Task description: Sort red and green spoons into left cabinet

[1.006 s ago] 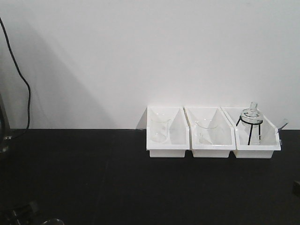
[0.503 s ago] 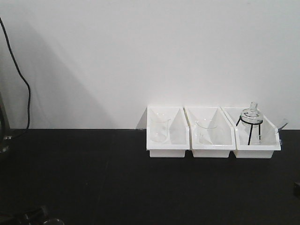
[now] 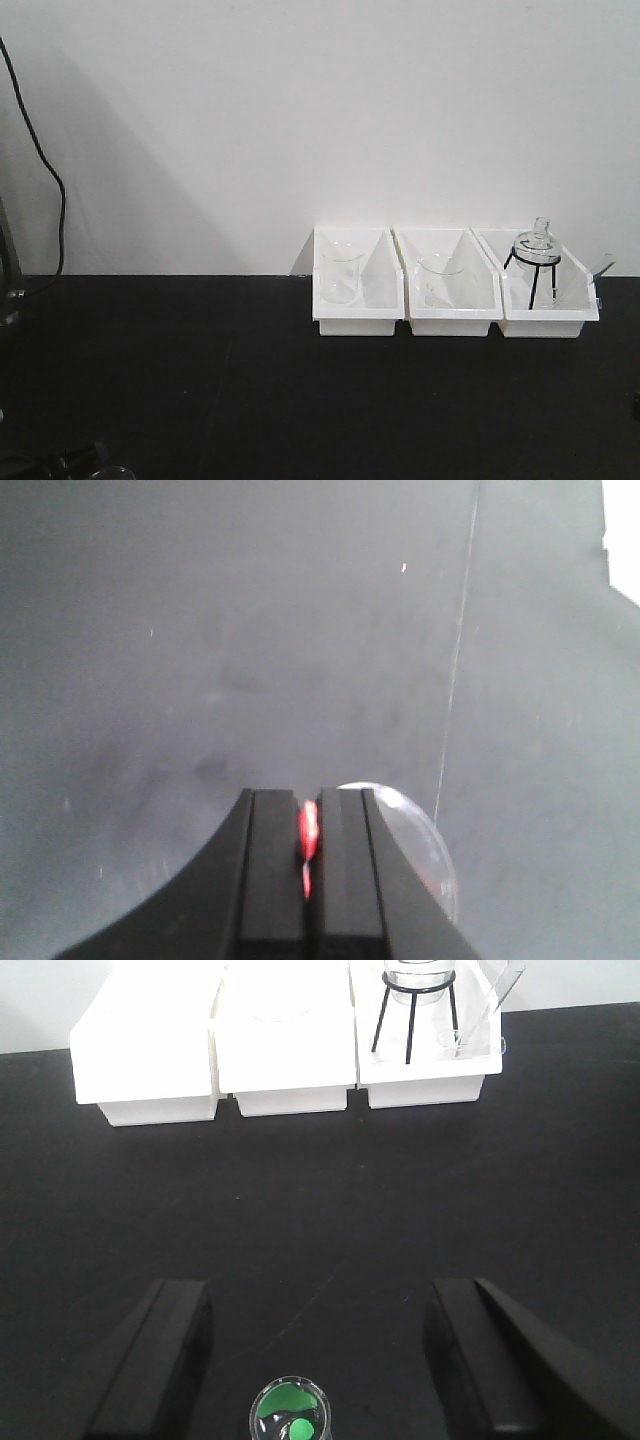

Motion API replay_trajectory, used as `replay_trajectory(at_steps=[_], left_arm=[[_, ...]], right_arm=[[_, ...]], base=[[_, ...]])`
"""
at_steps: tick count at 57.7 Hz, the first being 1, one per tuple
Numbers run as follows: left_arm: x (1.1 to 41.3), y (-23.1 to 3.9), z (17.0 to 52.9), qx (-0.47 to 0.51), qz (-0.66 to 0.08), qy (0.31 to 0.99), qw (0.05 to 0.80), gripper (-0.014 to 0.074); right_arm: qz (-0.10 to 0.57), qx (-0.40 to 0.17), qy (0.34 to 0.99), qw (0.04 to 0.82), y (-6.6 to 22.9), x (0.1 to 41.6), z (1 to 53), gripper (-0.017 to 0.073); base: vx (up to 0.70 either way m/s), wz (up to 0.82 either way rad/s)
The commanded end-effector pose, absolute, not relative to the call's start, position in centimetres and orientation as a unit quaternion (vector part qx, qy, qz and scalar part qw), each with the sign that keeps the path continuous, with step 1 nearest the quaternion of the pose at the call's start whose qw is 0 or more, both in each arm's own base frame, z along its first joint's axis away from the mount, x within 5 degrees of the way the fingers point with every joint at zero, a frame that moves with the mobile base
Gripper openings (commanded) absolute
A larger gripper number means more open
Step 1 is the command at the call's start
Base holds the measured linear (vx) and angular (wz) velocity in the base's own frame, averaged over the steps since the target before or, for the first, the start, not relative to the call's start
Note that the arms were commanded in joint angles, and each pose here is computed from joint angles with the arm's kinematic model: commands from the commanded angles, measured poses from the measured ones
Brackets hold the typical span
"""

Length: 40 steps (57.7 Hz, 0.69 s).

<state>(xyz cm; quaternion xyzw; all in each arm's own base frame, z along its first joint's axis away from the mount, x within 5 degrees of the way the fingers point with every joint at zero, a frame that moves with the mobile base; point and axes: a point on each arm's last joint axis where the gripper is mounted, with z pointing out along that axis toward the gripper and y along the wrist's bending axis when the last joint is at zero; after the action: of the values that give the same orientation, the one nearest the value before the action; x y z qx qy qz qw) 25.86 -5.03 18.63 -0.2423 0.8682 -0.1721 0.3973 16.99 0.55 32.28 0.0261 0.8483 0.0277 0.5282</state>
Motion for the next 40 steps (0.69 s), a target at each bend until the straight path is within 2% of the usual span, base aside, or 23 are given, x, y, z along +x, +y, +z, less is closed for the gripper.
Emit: replay_trajectory(at_steps=[1,9,22,29,40], left_arm=[[26.6,-5.1,20.7,-0.232,-0.184,0.839,0.456,-0.0009],[26.7,-5.2,20.8,-0.201,-0.175,0.845,0.464,-0.0008],[26.7,-5.2,20.9,-0.19,-0.172,0.846,0.468,-0.0008],[26.7,-5.2,20.9,-0.19,-0.172,0.846,0.468,-0.0008],[26.7,-5.2,20.9,-0.19,-0.172,0.846,0.468,-0.0008]], right_arm=[[0.023,0.018,0.819,0.573,0.5,17.3,34.0,0.047],[0.027,0.023,0.828,0.56,0.5,17.2,33.8,0.0435],[0.028,0.033,0.878,0.477,0.5,16.4,31.6,0.0405],[0.05,0.047,0.871,0.487,0.7,15.3,29.4,0.0357],[0.105,0.106,0.826,0.543,0.7,13.3,24.6,0.0291]], base=[[0.0,0.0],[0.0,0.0],[0.0,0.0],[0.0,0.0],[0.0,0.0]])
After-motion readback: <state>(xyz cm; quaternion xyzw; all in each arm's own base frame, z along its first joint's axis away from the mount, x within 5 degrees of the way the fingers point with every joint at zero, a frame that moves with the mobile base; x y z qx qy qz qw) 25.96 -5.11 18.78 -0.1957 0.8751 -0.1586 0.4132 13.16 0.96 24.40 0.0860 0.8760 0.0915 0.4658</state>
